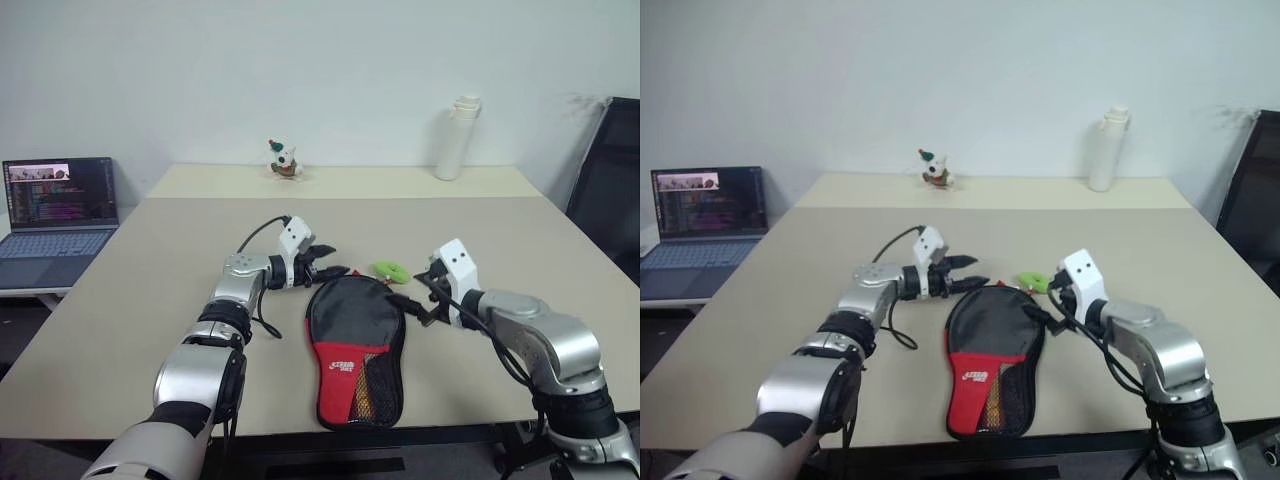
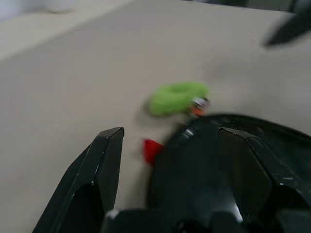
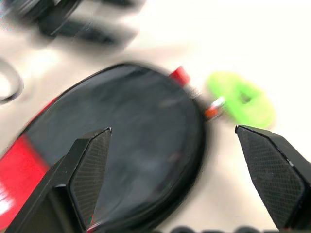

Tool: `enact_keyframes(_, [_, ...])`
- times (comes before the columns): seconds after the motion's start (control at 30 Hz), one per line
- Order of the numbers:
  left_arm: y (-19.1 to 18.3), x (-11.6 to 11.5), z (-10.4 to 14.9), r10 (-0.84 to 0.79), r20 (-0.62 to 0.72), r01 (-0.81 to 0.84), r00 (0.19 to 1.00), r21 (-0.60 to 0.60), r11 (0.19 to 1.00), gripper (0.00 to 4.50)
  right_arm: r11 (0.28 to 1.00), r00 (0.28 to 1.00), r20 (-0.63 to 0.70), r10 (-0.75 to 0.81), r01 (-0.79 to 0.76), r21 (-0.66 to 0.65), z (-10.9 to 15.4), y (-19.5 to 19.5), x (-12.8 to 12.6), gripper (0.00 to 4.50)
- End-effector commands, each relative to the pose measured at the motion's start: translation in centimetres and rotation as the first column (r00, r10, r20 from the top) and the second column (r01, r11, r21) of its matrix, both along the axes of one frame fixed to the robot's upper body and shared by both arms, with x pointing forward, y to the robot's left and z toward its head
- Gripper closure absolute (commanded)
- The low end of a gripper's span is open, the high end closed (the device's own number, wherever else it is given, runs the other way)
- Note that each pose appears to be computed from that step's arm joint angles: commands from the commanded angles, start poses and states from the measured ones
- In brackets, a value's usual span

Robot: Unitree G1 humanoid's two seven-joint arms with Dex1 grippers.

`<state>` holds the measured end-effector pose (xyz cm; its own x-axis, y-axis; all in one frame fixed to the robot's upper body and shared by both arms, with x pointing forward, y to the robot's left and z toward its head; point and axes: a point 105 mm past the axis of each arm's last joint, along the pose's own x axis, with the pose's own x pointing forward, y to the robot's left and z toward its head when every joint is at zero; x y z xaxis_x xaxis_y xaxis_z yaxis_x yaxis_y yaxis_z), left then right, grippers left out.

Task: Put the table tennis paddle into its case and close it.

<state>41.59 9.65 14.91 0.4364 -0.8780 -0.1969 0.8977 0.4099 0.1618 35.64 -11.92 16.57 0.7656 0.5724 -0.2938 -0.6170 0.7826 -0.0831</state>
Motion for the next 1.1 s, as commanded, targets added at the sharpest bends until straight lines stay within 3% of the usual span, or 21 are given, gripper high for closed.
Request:
enact_keyframes(0.03, [-0.6,-1.0,0.7,-0.081,0.026,0.081,0.996,0.016,0.997,1.18,0.990,0.986,0.162,-0.029,0.051,-0.134,1.3,-1.3,2.8,0.00])
enact_keyframes(0.33, [-2.3,-2.2,-1.1,-0.130,-0.028,0.131,0.991,0.042,0.991,1.18,0.891,0.945,0.304,0.120,0.033,-0.454,-1.4,-1.5,6.7,0.00])
enact_keyframes(0.93, [-3.9,-2.8,-2.3,-0.193,-0.072,0.198,0.979,0.080,0.977,1.18,0.830,0.920,0.326,0.216,0.002,-0.557,-3.2,0.4,8.6,0.00])
enact_keyframes(1.03, [-4.3,-2.9,-2.6,-0.204,-0.081,0.211,0.976,0.086,0.974,1.14,0.820,0.919,0.324,0.223,0.003,-0.573,-3.6,0.7,8.8,0.64])
enact_keyframes(1.1, [-4.6,-3.0,-3.0,-0.212,-0.096,0.221,0.973,0.093,0.971,1.14,0.818,0.920,0.318,0.229,-0.004,-0.576,-3.7,0.9,8.8,1.35])
